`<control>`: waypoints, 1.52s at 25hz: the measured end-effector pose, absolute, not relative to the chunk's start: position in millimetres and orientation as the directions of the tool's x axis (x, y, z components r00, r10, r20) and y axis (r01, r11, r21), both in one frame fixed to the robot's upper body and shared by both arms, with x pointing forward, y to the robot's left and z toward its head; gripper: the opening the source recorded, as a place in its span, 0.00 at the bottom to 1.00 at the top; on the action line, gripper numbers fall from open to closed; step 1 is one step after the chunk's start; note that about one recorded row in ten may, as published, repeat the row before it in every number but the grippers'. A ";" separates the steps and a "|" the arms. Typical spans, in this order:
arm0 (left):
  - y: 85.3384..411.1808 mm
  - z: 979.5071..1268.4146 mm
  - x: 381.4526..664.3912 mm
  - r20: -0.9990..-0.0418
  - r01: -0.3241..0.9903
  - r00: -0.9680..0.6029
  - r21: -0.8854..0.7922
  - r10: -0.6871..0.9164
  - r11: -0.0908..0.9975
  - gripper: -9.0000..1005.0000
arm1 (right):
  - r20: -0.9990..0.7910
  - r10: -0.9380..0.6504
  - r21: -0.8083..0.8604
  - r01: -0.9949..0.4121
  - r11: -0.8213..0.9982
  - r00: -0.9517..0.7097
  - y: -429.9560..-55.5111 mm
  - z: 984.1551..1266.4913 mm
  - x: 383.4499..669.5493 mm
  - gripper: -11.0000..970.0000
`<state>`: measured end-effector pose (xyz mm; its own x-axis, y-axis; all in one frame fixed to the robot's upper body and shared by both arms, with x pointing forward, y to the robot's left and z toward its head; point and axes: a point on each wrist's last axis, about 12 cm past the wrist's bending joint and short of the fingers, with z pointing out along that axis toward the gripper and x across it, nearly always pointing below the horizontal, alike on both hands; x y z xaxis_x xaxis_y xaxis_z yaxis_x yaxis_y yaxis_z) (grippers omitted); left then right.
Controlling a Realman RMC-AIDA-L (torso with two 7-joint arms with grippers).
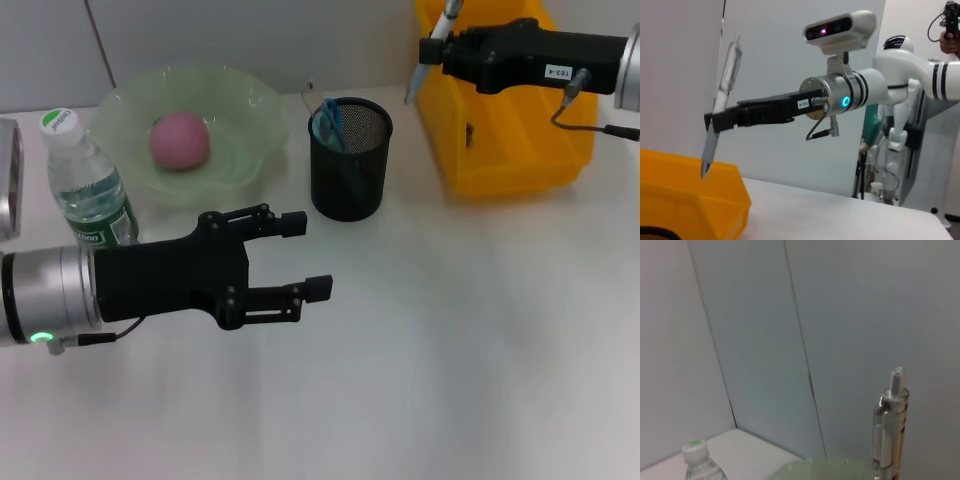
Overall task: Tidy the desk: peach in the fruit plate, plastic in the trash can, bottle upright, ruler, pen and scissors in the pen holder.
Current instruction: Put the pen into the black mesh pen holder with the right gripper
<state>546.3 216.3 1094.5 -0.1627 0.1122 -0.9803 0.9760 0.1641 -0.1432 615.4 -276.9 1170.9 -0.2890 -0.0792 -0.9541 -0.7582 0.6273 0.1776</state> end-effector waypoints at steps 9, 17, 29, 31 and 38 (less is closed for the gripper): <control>218.1 1079.0 543.3 -0.985 0.976 -0.083 -0.050 0.149 0.213 0.80 | -0.915 -0.142 0.199 -0.728 0.657 -0.379 -260.3 1167.5 635.4 0.25; 219.5 1077.0 542.8 -0.983 0.975 -0.082 -0.046 0.162 0.217 0.80 | -0.874 -0.276 0.142 -0.754 0.641 -0.399 -237.2 1170.5 647.1 0.26; 220.4 1074.9 541.0 -0.981 0.972 -0.117 -0.080 0.156 0.221 0.80 | -0.825 -0.408 0.035 -0.756 0.653 -0.391 -201.4 1170.2 663.1 0.28; 220.4 1074.8 541.0 -0.981 0.972 -0.119 -0.082 0.156 0.222 0.80 | -0.821 -0.423 0.013 -0.753 0.657 -0.384 -197.6 1167.1 664.2 0.28; 220.4 1074.8 540.7 -0.979 0.969 -0.140 -0.104 0.149 0.225 0.80 | -0.817 -0.429 -0.008 -0.735 0.678 -0.386 -192.6 1159.0 667.3 0.29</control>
<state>540.7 220.4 1074.8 -0.1397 0.1490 -0.9789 0.9688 0.2251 -0.1040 667.3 -192.6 1159.0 -0.3863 -0.4288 -0.8167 -0.7354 0.6776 -0.0079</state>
